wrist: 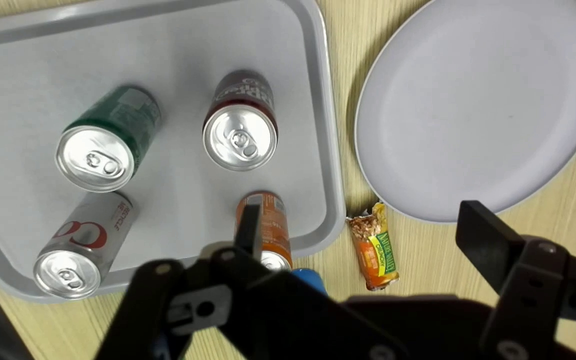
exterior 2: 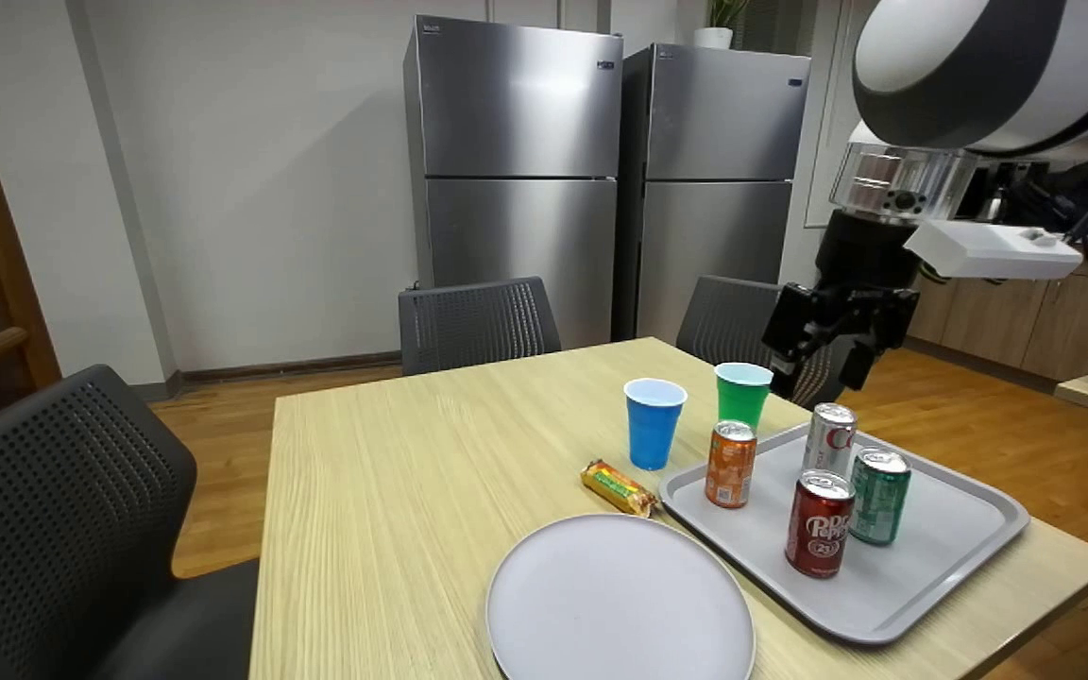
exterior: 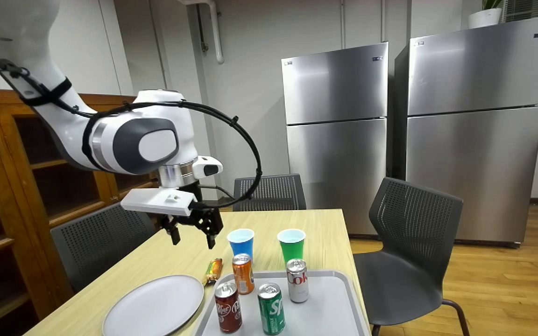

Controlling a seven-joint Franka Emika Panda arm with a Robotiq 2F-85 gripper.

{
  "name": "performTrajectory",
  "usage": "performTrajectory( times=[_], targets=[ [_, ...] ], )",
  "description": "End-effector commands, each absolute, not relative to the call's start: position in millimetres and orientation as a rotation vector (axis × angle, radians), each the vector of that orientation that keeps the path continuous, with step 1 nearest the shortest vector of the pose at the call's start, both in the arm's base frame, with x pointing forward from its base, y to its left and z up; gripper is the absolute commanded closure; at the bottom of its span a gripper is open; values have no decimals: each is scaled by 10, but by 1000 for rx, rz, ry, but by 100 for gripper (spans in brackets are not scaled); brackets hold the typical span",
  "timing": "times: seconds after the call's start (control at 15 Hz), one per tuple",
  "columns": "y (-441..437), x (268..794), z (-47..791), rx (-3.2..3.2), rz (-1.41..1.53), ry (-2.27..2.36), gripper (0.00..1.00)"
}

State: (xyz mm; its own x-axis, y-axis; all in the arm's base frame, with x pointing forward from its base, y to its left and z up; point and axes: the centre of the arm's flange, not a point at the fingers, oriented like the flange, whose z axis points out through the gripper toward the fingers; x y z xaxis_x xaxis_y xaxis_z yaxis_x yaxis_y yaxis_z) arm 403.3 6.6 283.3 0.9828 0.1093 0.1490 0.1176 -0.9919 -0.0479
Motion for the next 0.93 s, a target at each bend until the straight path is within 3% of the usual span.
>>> performTrajectory(
  times=[0.0, 0.67, 0.73, 0.87],
  targets=[
    [282, 3741, 3007, -3118, -177, -113, 0],
    [594, 3579, 3170, -3181, -128, -14, 0],
    [523, 3819, 3067, -3161, -127, -41, 0],
    [551, 3806, 3090, -3163, -124, -38, 0]
  ],
)
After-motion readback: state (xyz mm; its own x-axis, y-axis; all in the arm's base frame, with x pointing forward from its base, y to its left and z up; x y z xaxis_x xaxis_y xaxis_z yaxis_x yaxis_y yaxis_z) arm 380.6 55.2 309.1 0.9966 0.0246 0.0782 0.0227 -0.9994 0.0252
